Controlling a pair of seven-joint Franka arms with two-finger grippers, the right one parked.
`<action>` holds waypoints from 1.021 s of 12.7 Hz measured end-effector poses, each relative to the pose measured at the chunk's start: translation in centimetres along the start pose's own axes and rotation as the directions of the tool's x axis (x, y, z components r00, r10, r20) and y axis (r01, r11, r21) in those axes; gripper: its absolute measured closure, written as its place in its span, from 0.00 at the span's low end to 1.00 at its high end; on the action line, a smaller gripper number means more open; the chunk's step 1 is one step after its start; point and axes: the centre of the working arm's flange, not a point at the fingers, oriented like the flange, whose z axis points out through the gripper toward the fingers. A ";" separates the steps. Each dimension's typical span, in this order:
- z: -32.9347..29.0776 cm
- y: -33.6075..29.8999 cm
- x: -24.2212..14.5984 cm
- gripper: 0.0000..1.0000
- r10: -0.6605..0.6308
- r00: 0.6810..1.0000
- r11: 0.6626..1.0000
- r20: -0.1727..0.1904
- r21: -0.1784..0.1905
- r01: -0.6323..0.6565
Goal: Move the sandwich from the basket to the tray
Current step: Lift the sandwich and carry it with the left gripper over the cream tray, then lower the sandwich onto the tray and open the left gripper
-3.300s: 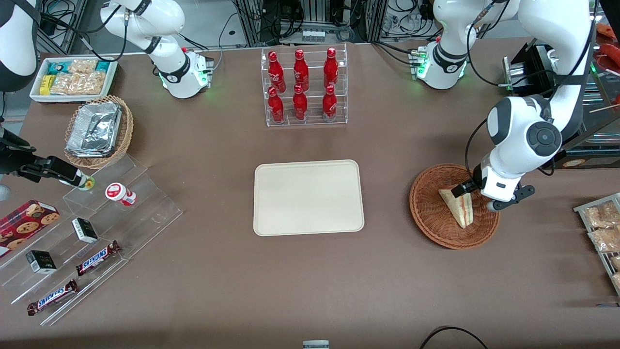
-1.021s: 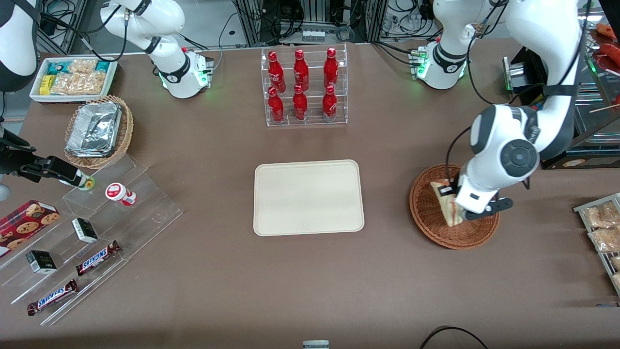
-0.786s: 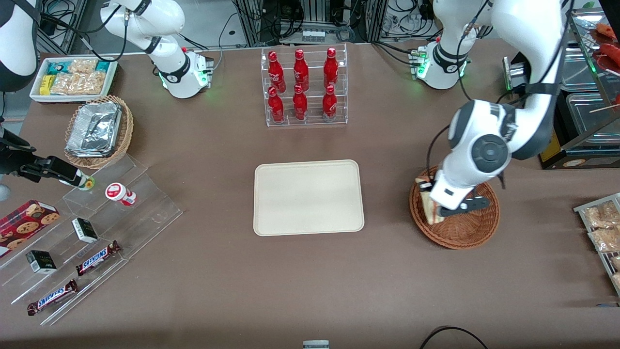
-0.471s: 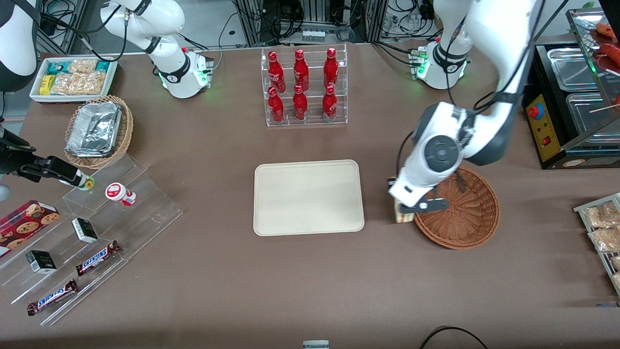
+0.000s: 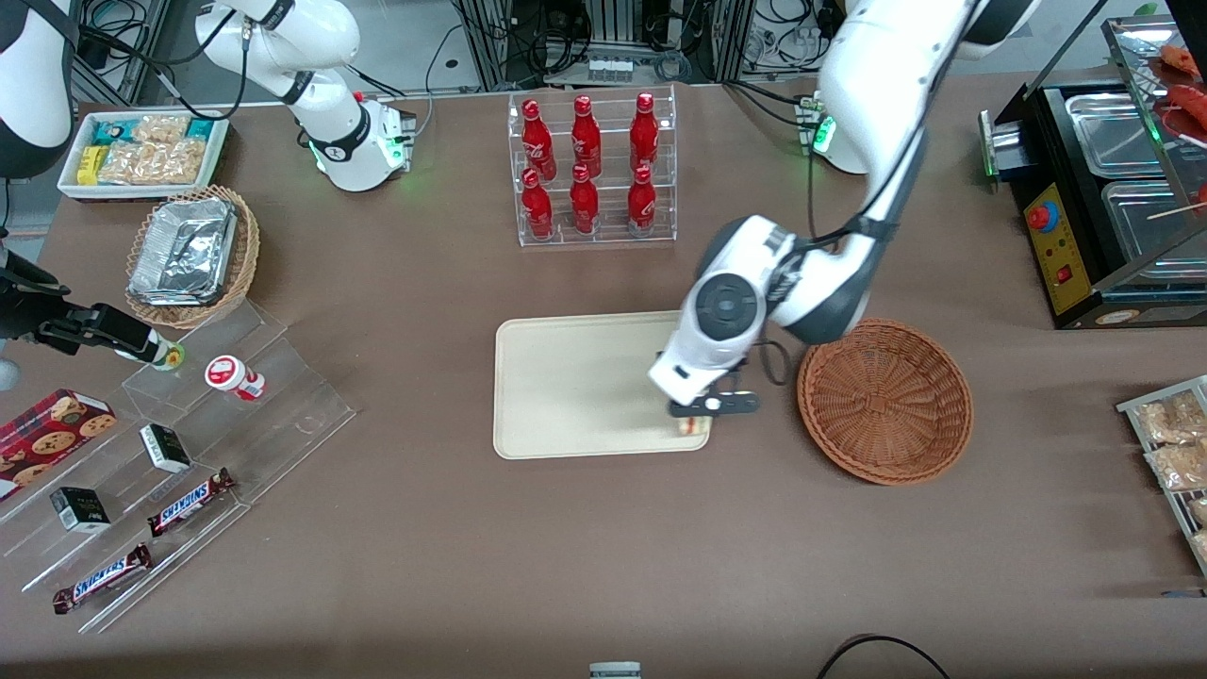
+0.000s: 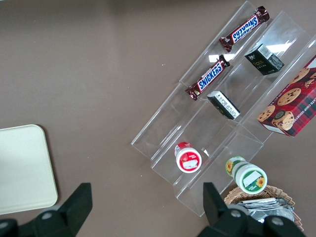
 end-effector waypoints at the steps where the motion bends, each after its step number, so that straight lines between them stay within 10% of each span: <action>1: 0.6 2.0 -0.2 0.85 -0.010 1.000 1.000 -0.006 -0.007 0.010; 13: 5.2 13.2 -3.5 0.85 -0.060 0.998 0.997 -0.019 -0.039 0.059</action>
